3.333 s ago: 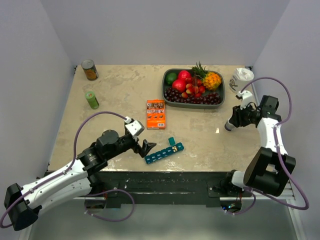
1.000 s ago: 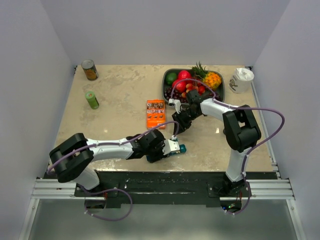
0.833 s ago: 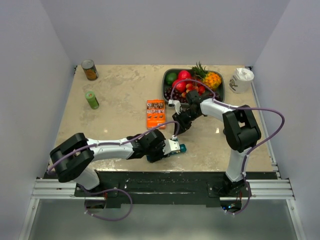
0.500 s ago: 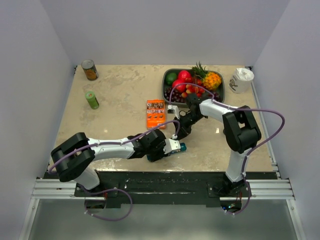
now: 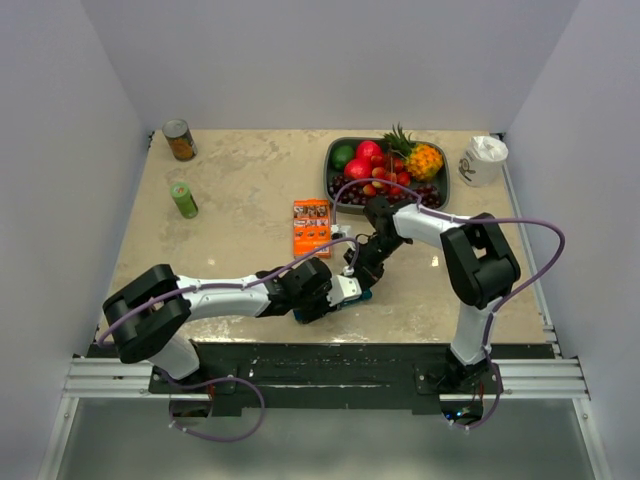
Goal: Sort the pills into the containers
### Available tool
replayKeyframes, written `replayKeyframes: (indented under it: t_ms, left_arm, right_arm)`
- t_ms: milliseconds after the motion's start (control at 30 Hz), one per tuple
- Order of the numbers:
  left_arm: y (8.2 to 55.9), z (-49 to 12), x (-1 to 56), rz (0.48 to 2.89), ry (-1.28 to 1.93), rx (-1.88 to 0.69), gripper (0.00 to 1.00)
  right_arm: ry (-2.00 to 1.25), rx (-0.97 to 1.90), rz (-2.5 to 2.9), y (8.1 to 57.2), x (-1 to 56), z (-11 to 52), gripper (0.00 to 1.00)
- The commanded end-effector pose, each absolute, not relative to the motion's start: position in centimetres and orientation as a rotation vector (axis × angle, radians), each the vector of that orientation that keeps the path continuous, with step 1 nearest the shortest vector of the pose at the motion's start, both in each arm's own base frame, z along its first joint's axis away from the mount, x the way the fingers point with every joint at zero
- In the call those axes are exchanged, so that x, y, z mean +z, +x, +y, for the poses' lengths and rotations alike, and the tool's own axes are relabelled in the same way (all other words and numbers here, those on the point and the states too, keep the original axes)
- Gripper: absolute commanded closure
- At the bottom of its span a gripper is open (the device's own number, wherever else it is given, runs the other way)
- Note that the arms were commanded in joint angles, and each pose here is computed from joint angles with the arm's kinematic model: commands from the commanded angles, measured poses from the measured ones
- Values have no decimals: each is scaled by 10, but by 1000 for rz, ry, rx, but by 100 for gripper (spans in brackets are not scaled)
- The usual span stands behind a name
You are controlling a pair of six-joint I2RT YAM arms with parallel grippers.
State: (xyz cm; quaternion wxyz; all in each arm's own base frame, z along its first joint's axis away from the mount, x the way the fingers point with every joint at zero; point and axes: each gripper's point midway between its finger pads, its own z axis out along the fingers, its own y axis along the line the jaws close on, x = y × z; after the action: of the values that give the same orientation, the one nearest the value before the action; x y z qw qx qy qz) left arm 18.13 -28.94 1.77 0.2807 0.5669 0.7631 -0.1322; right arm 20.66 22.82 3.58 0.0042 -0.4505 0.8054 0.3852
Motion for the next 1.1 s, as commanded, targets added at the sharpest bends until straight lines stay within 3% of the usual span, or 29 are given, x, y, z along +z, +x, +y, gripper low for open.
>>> replayKeyframes:
  t_ms: [0, 233, 367, 533, 800, 900, 1067]
  left_arm:
    - [182, -286, 13, 2096, 1498, -318, 87]
    - [183, -286, 12, 2110, 1486, -321, 87]
    - [186, -284, 14, 2107, 1469, -294, 87]
    - [185, -283, 12, 2110, 1472, -292, 87]
    - [185, -283, 10, 2112, 1477, -288, 87]
    - [185, -283, 10, 2116, 1477, -290, 87]
    - [185, -283, 9, 2118, 1479, -292, 87]
  right_arm:
    - [-1424, 1081, 2591, 213, 23, 219, 88]
    - [-1477, 1247, 2290, 225, 94, 248, 87]
    - [-1490, 1304, 2264, 221, 106, 251, 88]
    - [-1470, 1318, 2326, 214, 90, 247, 88]
    - [-1325, 903, 2678, 235, -1, 215, 93]
    - [-1316, 902, 2660, 238, 2, 216, 93]
    - [-1369, 1138, 2523, 227, 36, 233, 92]
